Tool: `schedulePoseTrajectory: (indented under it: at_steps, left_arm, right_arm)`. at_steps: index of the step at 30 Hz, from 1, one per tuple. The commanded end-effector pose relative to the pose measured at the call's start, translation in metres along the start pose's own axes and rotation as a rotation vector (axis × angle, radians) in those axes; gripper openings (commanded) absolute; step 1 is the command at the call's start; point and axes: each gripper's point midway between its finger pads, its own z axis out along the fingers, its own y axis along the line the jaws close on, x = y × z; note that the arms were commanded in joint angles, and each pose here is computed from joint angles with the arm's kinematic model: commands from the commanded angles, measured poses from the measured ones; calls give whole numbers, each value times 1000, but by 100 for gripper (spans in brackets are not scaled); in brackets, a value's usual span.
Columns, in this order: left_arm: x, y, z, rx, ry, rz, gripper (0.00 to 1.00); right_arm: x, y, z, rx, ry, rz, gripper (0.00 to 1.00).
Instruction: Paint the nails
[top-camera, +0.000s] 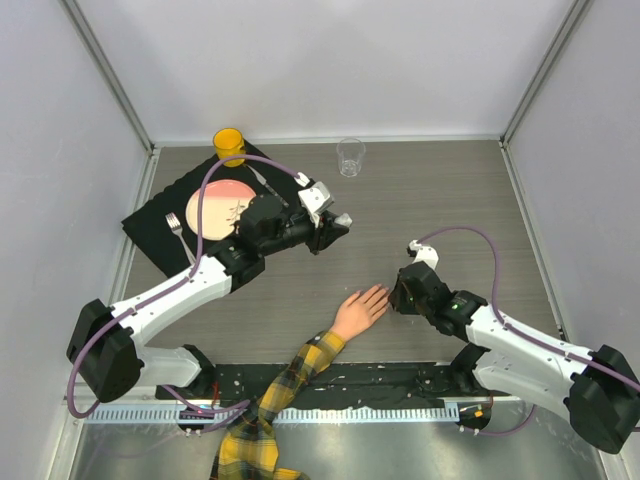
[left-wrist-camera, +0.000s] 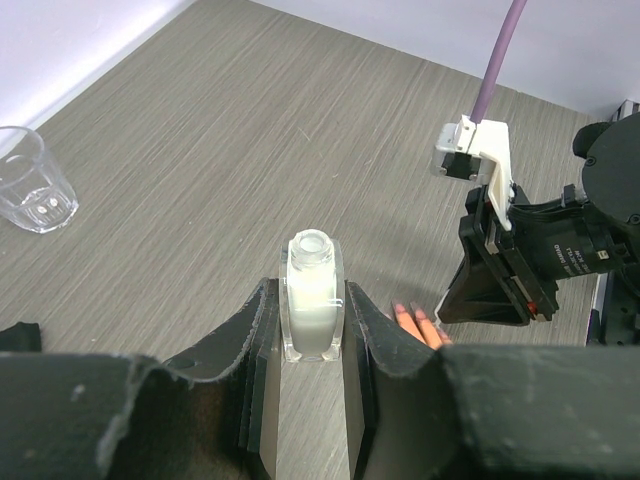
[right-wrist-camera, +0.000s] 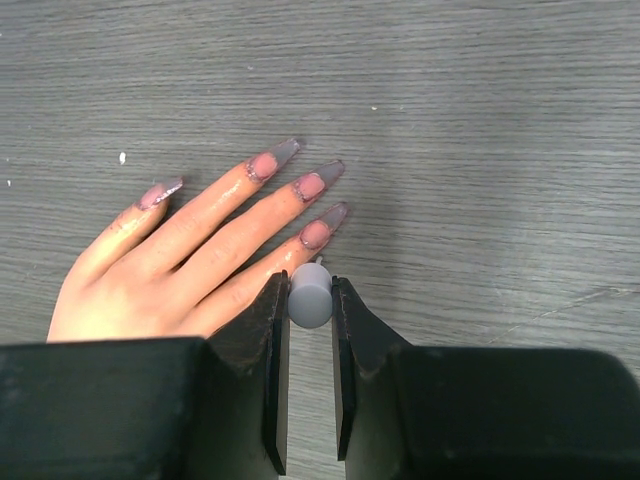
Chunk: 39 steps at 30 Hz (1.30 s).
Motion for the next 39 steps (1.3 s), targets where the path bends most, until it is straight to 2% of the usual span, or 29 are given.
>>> schedulePoseTrajectory:
  at_steps: [1,26,39]
  left_arm:
    - [-32,-1,-1,14,-78,40,0]
    - [-31,-1,-1,15,-74,35,0]
    - [-30,-2,0,18,-71,36,0]
  right_arm:
    - [-19,18,-8,-77,-48,22,1]
    - [-8,7,-9,-15,-5,71,1]
    - [-23,9,-6,-13,-65,35,1]
